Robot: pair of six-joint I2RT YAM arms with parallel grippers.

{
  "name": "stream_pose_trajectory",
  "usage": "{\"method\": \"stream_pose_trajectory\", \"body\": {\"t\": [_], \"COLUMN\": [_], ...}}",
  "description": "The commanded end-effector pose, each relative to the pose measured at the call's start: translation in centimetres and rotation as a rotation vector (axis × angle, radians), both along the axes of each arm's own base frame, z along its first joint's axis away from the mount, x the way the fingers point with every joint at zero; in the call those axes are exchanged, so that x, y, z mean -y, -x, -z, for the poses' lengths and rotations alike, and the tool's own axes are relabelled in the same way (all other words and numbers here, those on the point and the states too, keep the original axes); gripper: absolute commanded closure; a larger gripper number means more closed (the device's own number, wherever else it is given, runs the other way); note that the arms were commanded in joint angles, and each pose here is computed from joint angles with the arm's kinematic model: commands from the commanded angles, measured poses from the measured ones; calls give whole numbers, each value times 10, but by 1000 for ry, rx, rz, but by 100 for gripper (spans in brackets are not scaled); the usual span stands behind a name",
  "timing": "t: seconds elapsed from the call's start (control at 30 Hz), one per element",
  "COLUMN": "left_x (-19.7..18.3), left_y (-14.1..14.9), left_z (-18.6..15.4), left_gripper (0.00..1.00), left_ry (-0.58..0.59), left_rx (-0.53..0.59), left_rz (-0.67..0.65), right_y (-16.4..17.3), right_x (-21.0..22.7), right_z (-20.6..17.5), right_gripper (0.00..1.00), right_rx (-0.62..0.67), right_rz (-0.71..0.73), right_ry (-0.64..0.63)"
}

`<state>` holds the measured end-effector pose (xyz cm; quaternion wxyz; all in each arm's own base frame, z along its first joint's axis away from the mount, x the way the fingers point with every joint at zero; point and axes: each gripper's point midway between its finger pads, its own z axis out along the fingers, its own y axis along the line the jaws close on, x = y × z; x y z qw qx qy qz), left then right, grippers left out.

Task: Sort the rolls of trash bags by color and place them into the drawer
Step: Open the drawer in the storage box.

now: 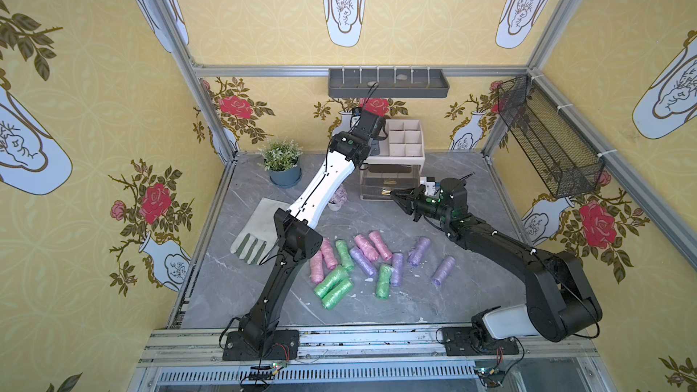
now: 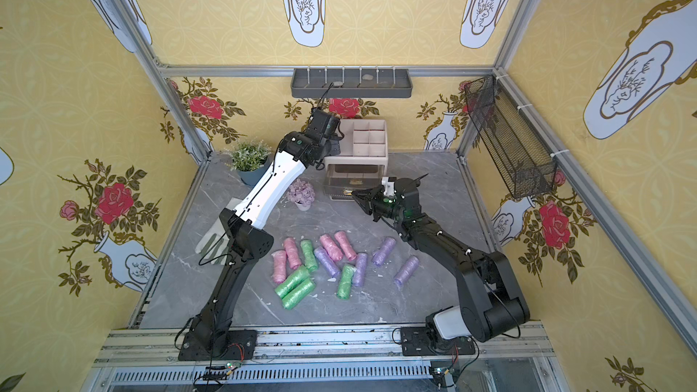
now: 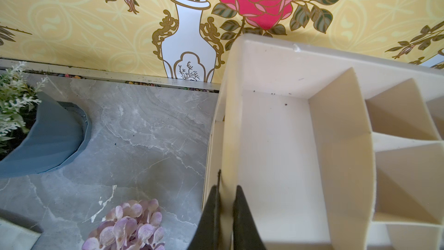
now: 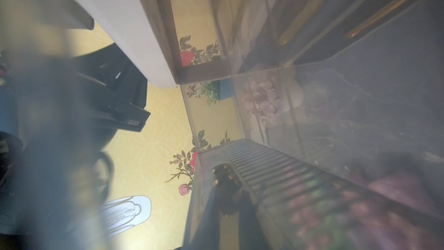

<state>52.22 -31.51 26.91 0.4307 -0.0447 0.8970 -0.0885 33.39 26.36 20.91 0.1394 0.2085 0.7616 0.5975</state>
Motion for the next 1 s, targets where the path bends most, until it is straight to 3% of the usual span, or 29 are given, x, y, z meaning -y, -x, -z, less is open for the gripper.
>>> {"method": "stream_pose_trajectory", "body": {"t": [0.0, 0.47, 0.97], "left_x": [5, 7, 1], "left_y": [4, 3, 2], "left_z": [20, 24, 19], "left_gripper": [100, 100, 100], "left_ry": [21, 22, 11], "left_rx": [-65, -70, -52], "left_rz": [-1, 4, -21], "right_y": [25, 48, 46], "right_x": [-1, 8, 5], "right_z": [23, 27, 28], "right_gripper": [98, 98, 96], "right_rx": [-91, -108, -102], "right_rz": [-80, -103, -119], "right_ry": [52, 83, 77]}}
